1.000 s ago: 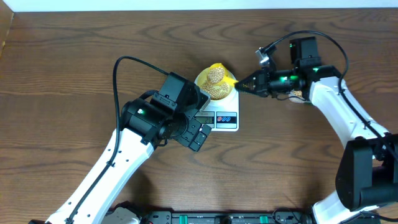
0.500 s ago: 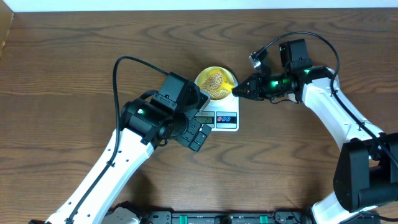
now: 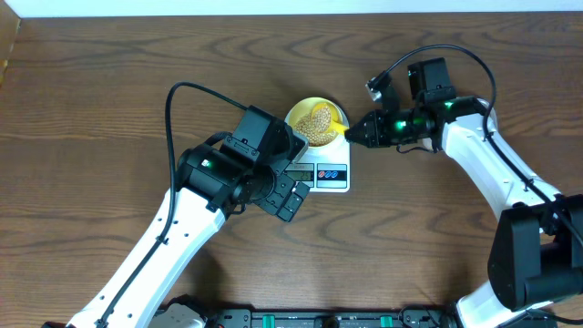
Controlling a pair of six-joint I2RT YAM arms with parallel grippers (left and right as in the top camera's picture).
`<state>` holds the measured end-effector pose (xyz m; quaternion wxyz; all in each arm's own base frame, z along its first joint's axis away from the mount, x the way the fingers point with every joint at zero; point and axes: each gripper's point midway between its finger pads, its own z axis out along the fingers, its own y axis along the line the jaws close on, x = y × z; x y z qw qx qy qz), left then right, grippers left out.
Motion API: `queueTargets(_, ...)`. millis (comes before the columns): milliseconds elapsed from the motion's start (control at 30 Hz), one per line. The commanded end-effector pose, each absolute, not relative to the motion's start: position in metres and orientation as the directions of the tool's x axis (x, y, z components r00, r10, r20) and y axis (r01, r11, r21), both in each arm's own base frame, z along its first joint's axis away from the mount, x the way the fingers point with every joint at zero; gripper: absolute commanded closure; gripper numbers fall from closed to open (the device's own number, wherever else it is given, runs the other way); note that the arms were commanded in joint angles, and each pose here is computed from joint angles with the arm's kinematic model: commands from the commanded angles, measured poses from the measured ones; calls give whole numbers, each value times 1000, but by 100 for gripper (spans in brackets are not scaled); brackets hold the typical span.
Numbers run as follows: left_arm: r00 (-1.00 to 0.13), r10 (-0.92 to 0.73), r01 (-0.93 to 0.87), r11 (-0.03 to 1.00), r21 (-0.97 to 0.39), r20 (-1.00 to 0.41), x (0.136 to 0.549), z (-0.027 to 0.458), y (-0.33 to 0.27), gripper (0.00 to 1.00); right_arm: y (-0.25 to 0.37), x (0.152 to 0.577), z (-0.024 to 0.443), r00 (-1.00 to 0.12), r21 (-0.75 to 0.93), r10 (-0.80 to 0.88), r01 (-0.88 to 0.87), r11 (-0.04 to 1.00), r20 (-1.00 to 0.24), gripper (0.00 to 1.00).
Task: Scoop item into bowl and weigh 50g on scale
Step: 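Tilt the scoop with the right gripper to pour soybeans into the bowl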
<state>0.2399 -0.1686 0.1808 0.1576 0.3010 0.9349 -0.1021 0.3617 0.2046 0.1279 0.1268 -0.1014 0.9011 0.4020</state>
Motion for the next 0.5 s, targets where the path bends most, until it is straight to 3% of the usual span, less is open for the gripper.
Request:
queueTargets(0,-761,530,599,796,-91,-374,241,187,-169,2,212,368,139,-917,661,-136,-367,654,-375,99)
queueTargets(467,-761,530,599,796,-91,-374,241,187,-169,2,215,367,148,-883,550,-231,-441,709,-410,99)
